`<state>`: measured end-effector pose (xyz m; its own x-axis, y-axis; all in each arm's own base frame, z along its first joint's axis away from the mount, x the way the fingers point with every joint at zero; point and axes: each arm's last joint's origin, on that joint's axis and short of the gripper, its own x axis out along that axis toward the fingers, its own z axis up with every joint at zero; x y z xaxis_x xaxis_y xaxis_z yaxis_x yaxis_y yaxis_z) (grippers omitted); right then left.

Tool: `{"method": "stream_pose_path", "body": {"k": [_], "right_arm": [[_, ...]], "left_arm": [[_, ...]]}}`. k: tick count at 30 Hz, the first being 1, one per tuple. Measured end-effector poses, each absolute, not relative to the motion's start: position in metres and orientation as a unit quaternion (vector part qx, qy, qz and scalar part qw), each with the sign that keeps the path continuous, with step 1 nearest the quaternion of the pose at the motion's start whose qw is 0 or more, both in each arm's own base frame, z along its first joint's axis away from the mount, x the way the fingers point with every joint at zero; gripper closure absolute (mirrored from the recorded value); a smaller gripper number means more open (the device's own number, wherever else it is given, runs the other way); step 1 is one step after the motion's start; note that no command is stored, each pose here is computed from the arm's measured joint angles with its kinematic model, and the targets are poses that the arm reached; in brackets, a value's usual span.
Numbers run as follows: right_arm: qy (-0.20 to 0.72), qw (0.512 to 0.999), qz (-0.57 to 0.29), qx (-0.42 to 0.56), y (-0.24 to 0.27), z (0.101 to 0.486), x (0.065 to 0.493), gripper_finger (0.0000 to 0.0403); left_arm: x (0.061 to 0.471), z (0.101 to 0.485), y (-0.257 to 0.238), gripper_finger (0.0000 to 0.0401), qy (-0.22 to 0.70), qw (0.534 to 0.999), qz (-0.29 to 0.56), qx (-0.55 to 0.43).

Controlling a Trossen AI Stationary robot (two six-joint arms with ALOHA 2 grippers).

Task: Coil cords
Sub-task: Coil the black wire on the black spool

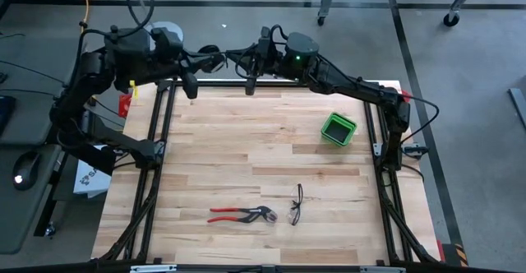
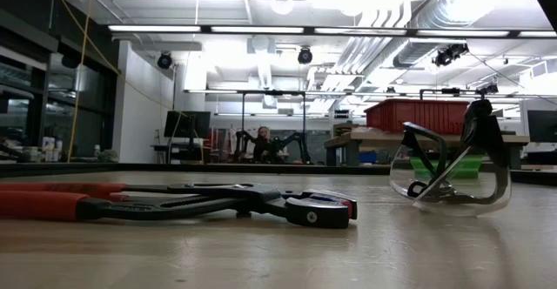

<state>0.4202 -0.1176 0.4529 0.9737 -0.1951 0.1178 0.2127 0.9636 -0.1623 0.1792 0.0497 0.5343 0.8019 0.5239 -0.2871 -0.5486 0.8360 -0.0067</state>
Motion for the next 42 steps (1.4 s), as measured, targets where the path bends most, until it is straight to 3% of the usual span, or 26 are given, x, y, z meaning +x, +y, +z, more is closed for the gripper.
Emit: {"method": "stream_pose_path", "body": {"k": [13,21,27,36,42], "right_arm": [[-0.056,0.993,-0.094,-0.034,-0.116,0.454,0.420,0.0398],[-0.040,0.995,-0.093,0.017,-0.114,0.447,0.423,0.0319],[-0.044,0.995,-0.088,0.032,-0.111,0.448,0.423,0.0281],[-0.030,0.996,-0.087,0.007,-0.108,0.449,0.421,0.0279],[0.020,0.993,-0.104,-0.053,-0.107,0.462,0.396,0.0279]], "left_arm": [[0.189,0.555,0.041,0.0401,0.043,0.970,0.240,0.008],[0.198,0.564,0.041,0.0401,-0.013,0.977,0.213,-0.013],[0.204,0.560,0.040,0.0401,-0.005,0.980,0.200,-0.020],[0.200,0.560,0.040,0.0401,0.002,0.980,0.198,-0.019],[0.195,0.548,0.037,0.0401,0.076,0.983,0.165,0.010]]}}
